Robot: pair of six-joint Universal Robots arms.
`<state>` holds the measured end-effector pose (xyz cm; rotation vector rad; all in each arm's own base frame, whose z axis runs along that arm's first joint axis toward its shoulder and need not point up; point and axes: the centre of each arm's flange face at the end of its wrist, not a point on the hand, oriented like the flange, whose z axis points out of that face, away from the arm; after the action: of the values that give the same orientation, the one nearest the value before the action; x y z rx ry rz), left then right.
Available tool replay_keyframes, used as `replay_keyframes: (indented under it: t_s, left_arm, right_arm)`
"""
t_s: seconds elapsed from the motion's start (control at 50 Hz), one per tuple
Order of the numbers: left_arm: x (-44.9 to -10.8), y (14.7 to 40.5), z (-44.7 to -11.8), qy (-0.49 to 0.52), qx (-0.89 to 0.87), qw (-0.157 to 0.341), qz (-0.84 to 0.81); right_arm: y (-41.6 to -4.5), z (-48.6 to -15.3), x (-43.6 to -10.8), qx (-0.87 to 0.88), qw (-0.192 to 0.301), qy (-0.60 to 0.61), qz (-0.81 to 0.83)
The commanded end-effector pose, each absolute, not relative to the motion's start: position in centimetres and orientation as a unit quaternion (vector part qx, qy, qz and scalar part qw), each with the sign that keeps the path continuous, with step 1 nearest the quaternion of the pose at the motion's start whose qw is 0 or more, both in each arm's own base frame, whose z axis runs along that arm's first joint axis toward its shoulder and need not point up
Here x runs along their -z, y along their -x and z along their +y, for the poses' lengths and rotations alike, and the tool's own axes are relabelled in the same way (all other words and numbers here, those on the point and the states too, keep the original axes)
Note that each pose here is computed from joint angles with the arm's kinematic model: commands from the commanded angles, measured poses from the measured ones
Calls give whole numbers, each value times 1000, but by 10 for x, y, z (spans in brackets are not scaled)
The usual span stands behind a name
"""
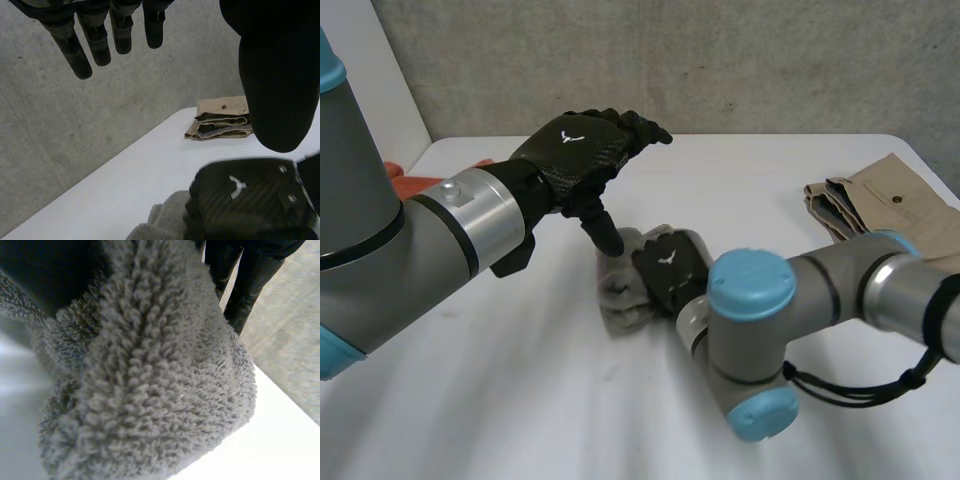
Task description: Fold the laundry.
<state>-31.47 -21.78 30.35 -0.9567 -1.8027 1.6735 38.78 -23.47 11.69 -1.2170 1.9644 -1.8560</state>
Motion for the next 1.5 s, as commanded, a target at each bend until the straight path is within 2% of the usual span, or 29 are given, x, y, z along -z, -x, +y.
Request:
replay_keyframes:
  t_s: [0.02,0.26,0.36,0.42,0.52,0.54,0.62,0.74,0.84,0.92,1.02,1.18,1.24,1.32,1.4,1.46,1.5]
  left_arm:
    - [-303,314,-218,351,-613,248,-663]
    - [-305,313,-217,350,-616,247,-661]
    - [-305,312,-218,349,-617,247,-661]
    - [-305,312,-219,348,-617,246,-661]
    - [-306,313,-218,349,-619,247,-659]
    - [-305,313,-218,349,-618,247,-660]
    - [-305,313,-218,349,-618,247,-660]
    - [-305,313,-217,348,-618,247,-660]
    - [-305,313,-217,346,-616,251,-662]
    - [-305,313,-217,345,-615,252,-662]
    - [-305,313,-217,345,-616,252,-661]
    - [-305,314,-217,340,-616,257,-662]
    - [-304,314,-217,338,-615,259,-664]
    - [-304,314,-217,338,-615,260,-663]
    - [-304,314,-217,338,-615,260,-663]
    - [-304,314,-218,337,-615,259,-664]
    - [-305,313,-218,337,-616,259,-663]
  right_arm:
    - [-356,-268,-148,636,58,377,670]
    - [-263,-341,-162,628,-35,437,643]
    - [-252,-357,-162,639,-23,487,595]
    - [-249,-375,-173,661,-9,494,565]
    - [-246,-412,-212,713,-13,462,527]
    - [-241,-427,-229,733,-11,439,520]
    - [-228,-457,-266,777,6,383,499]
    - [-194,-494,-298,822,3,332,463]
    - [-157,-518,-288,823,-8,322,468]
    - [-131,-529,-253,798,16,346,493]
    - [-93,-531,-191,752,58,368,544]
    - [-35,-522,-145,714,84,349,600]
    - [-24,-516,-138,705,100,351,608]
    - [-10,-513,-138,705,96,350,610]
    - [-10,-508,-142,697,99,345,620]
    - [-14,-500,-154,687,109,335,636]
    - [-17,-493,-185,682,99,322,649]
